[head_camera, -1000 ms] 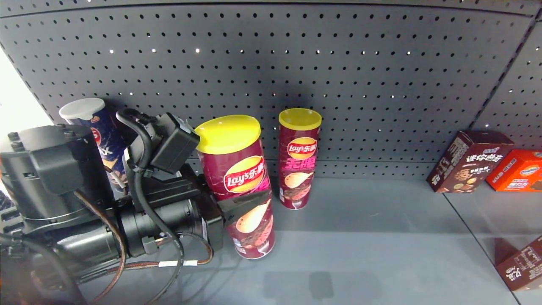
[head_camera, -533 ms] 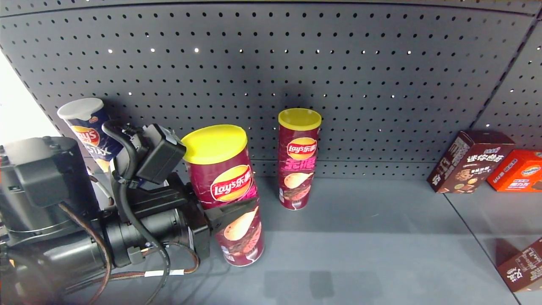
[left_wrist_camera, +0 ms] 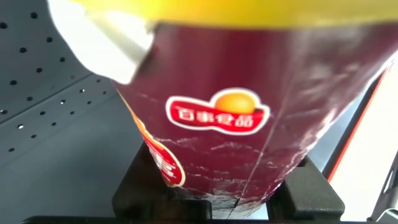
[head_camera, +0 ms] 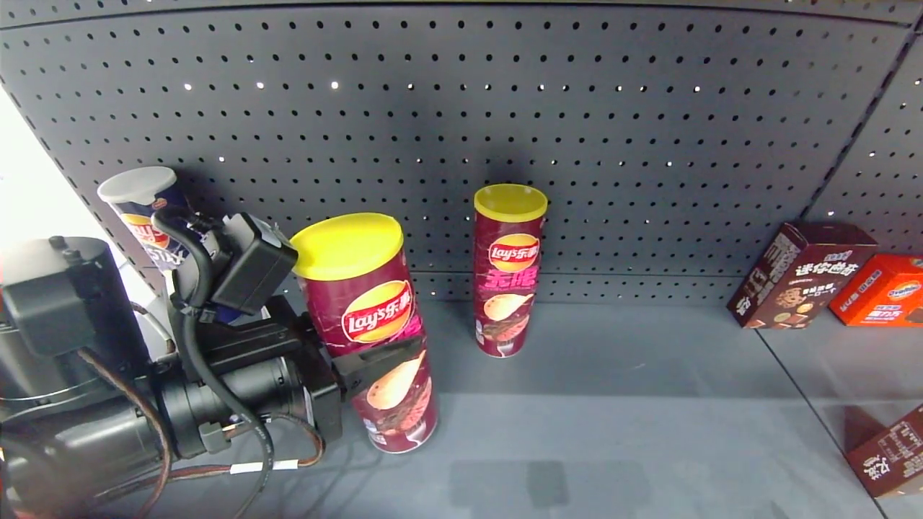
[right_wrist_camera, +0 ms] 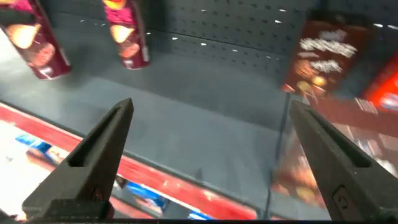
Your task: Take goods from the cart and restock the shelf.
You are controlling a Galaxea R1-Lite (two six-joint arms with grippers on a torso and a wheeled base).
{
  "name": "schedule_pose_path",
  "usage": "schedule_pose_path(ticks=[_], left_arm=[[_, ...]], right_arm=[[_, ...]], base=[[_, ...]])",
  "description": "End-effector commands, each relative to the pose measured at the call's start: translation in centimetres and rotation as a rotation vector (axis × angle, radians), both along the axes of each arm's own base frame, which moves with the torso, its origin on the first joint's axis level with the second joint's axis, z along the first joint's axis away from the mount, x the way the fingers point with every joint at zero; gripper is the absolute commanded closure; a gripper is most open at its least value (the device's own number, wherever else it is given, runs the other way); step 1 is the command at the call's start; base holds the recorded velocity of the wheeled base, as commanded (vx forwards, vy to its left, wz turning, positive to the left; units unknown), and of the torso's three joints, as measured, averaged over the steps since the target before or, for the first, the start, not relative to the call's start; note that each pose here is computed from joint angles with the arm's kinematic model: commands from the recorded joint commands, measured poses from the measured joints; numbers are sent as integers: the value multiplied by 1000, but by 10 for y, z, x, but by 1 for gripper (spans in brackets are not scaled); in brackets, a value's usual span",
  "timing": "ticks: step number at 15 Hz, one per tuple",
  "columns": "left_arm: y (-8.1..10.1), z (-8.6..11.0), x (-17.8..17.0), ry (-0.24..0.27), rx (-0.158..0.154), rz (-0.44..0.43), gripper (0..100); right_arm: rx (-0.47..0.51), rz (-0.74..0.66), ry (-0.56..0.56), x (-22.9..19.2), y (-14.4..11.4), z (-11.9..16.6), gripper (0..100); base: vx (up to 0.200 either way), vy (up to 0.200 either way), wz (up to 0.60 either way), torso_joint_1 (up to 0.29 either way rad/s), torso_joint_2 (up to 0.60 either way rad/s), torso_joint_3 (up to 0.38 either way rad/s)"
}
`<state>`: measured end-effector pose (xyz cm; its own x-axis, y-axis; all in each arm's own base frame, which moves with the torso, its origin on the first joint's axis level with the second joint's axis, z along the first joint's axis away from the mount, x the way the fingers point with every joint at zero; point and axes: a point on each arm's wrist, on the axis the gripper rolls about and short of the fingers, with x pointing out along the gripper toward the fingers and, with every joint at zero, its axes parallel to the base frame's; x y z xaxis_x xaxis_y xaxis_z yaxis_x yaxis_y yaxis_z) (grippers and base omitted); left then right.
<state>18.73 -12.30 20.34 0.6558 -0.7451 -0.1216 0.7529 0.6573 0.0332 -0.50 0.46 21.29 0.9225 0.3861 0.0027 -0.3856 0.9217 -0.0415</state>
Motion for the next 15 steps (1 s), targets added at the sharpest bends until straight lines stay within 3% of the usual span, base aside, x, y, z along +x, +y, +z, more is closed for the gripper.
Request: schedule_pose_path(ticks=[1, 3, 7, 10, 15], left_arm=[[2, 1, 1, -5, -3, 9, 100], [3, 1, 1, -4, -1, 15, 100], [4, 0, 0, -1, -1, 15, 100], [4, 0, 0, -1, -1, 17, 100], [4, 0, 1, 0, -2, 19, 100]], right_arm=[[-16, 62, 82, 43, 9, 28, 0], [-24, 98, 55, 67, 16, 40, 0], [-150, 220, 94, 107, 37, 40, 0], [-162, 293, 131, 131, 56, 39, 0], [-149, 315, 97, 176, 76, 35, 0]], base=[[0, 0, 0, 0, 0, 0], [0, 0, 0, 0, 0, 0], [0, 0, 0, 0, 0, 0], [0, 0, 0, 0, 0, 0], [0, 0, 0, 0, 0, 0]])
